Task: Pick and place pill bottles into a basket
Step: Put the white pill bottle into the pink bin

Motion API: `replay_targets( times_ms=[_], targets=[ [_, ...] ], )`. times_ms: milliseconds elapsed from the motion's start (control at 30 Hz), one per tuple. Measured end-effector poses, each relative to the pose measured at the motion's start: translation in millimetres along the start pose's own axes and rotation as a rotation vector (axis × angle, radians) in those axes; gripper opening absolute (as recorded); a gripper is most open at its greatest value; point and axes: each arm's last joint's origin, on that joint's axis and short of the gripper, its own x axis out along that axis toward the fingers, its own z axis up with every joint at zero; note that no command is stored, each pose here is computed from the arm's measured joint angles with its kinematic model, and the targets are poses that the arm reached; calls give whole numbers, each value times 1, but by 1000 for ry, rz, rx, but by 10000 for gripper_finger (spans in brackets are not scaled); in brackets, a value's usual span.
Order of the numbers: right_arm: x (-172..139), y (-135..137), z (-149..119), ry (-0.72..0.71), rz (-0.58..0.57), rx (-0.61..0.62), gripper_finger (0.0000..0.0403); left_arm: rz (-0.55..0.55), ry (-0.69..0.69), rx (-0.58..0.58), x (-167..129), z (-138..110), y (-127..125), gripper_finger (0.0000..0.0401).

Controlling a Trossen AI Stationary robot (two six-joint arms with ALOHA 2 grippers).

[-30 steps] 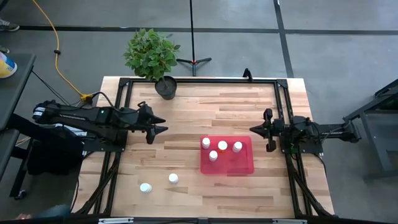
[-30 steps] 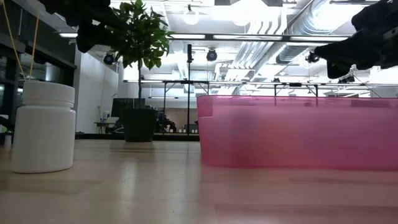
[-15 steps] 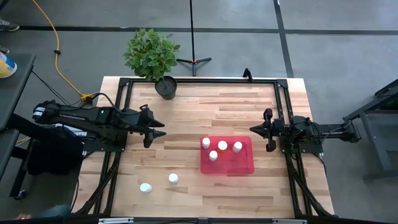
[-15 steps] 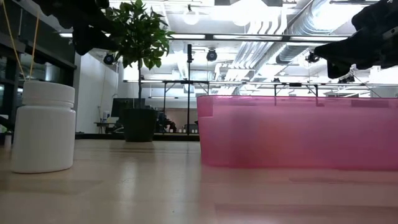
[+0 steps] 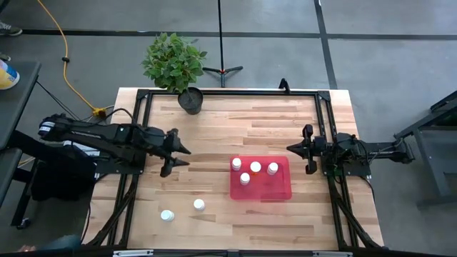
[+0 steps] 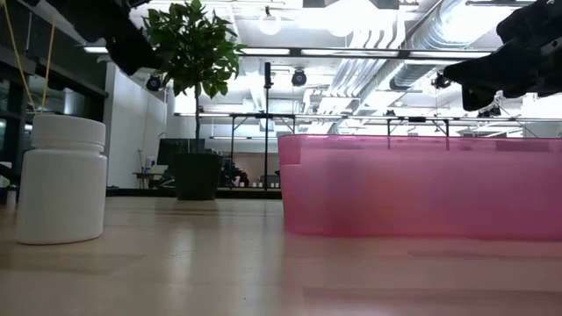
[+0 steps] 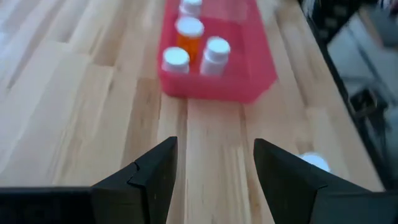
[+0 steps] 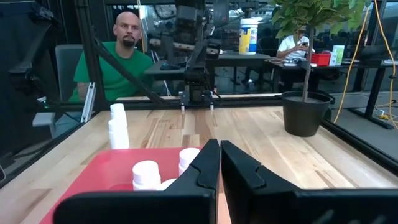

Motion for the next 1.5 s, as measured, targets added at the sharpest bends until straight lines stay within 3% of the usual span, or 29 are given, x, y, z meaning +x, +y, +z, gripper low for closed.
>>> replay_targets(
  times_ms=[267, 467, 800, 1000, 1233, 1500],
  targets=[
    [0, 0, 0, 5, 6, 24, 1, 10, 94, 155, 20, -3, -11, 243],
    [0, 0, 0, 5, 2, 37, 1, -53, 81, 238, 22, 15, -29, 243],
    [0, 0, -1, 10, 1, 80, 1, -131, 228, 319, 39, 12, -52, 245],
    [0, 0, -1, 10, 0, 77, 1, -159, 274, 343, 46, 11, -65, 287],
    [1, 0, -2, 21, -2, 80, 4, -150, 330, 263, 51, 8, -66, 353],
    [2, 0, -2, 28, -4, 85, 3, -205, 475, 312, 45, -12, -85, 353]
  ],
)
